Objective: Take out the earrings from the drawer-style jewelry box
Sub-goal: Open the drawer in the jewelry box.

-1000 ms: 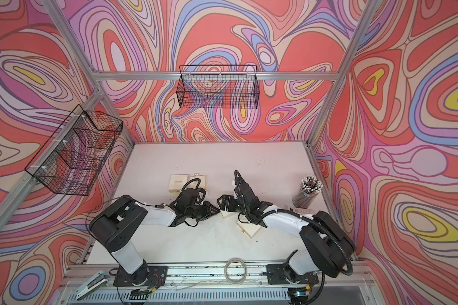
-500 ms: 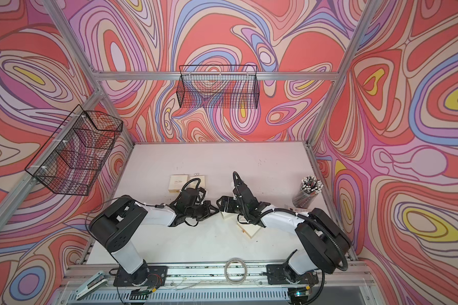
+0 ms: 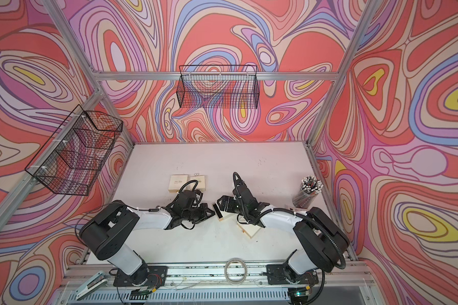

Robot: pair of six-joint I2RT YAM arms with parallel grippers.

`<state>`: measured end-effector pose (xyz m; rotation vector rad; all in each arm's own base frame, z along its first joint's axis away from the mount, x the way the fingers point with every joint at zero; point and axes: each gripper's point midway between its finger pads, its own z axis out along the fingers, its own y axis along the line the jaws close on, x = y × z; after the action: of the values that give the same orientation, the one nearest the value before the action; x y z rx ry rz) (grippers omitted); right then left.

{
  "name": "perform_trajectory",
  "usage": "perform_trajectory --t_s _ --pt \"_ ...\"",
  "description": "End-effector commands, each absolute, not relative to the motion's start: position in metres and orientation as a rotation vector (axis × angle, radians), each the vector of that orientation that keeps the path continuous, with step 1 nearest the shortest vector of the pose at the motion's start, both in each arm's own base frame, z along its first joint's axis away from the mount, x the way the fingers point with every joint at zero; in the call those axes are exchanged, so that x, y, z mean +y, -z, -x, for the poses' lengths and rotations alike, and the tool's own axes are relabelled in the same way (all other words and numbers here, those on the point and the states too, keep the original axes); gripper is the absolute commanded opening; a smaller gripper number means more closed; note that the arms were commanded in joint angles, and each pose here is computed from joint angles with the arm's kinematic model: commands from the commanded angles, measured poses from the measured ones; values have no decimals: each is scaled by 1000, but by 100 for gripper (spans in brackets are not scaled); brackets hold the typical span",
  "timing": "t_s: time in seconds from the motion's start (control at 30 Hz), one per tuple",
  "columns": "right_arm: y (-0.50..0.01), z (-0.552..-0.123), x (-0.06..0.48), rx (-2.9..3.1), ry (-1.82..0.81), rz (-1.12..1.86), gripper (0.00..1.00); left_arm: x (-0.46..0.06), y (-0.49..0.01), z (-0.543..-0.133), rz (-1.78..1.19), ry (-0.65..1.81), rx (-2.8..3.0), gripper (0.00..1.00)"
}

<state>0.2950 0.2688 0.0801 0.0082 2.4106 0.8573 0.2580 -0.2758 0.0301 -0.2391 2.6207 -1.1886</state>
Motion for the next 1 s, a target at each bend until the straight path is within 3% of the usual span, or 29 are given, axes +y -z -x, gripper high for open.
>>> perform_trajectory --t_s 0.0,0.97 --pt "-59 -289 261 2469 -805 -45 88 -259 -18 -247 271 1110 2664 0" --pt "-88 -296 271 2408 -851 7 88 -248 -21 -215 213 1182 2660 0"
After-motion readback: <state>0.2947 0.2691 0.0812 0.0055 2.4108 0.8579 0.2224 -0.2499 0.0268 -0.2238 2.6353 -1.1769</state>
